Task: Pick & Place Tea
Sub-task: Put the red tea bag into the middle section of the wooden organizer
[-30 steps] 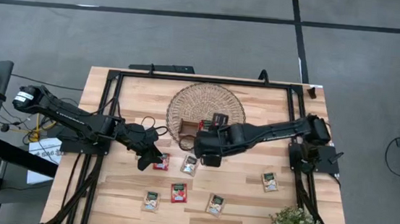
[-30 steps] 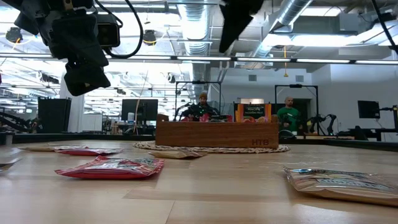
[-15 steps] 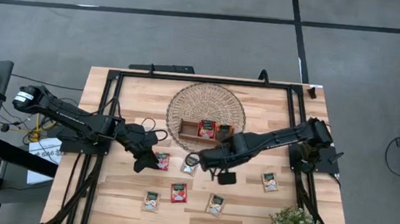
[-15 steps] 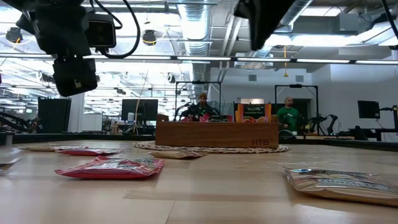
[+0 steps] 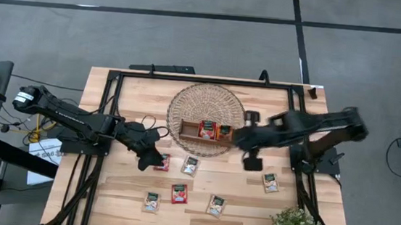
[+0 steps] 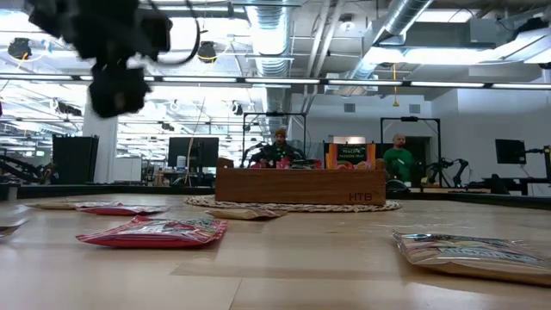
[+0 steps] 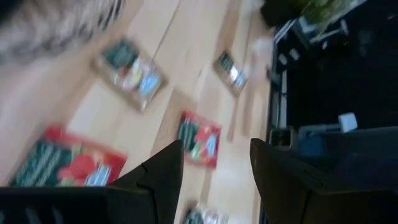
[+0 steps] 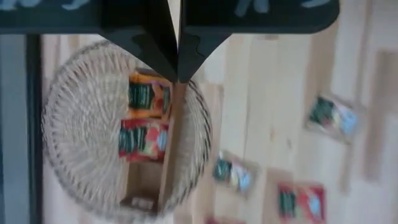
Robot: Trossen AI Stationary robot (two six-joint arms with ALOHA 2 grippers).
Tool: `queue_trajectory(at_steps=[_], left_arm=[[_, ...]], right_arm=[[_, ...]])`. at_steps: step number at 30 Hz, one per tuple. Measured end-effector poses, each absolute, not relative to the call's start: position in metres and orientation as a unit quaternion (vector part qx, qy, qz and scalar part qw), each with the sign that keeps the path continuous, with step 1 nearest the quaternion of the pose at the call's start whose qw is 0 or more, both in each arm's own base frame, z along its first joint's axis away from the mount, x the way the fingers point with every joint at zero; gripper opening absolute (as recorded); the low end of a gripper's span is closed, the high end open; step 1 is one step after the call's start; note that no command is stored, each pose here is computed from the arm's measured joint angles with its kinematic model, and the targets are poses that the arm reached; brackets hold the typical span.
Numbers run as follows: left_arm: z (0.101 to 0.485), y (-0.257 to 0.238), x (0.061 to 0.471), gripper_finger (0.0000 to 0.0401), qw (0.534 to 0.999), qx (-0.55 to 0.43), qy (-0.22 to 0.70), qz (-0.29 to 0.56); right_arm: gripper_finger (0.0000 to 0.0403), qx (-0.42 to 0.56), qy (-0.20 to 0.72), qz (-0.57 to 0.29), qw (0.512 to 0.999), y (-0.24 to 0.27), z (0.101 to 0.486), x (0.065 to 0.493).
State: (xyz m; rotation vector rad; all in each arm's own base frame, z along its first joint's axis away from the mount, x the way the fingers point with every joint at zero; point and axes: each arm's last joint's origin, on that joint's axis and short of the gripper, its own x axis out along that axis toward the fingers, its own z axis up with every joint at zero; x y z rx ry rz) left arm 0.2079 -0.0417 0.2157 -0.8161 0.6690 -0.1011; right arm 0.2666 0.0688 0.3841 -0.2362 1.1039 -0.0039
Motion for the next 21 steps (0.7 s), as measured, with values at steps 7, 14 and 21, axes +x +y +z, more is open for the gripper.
queue_trajectory(at_steps=[7,14,21], left_arm=[[0.261,-0.039,0.221,0.0170,0.893,-0.308,0.329,0.021],[0.262,-0.037,0.248,0.0156,0.837,-0.252,0.470,0.119],[0.224,-0.026,0.277,0.0154,0.771,-0.257,0.565,0.146]], right_arm=[[0.0002,-0.013,0.358,-0.001,0.934,0.050,0.379,0.203],[0.0001,0.073,0.265,-0.010,0.961,0.041,0.346,0.169],[0.0001,0.078,0.252,-0.007,0.965,0.040,0.331,0.167]])
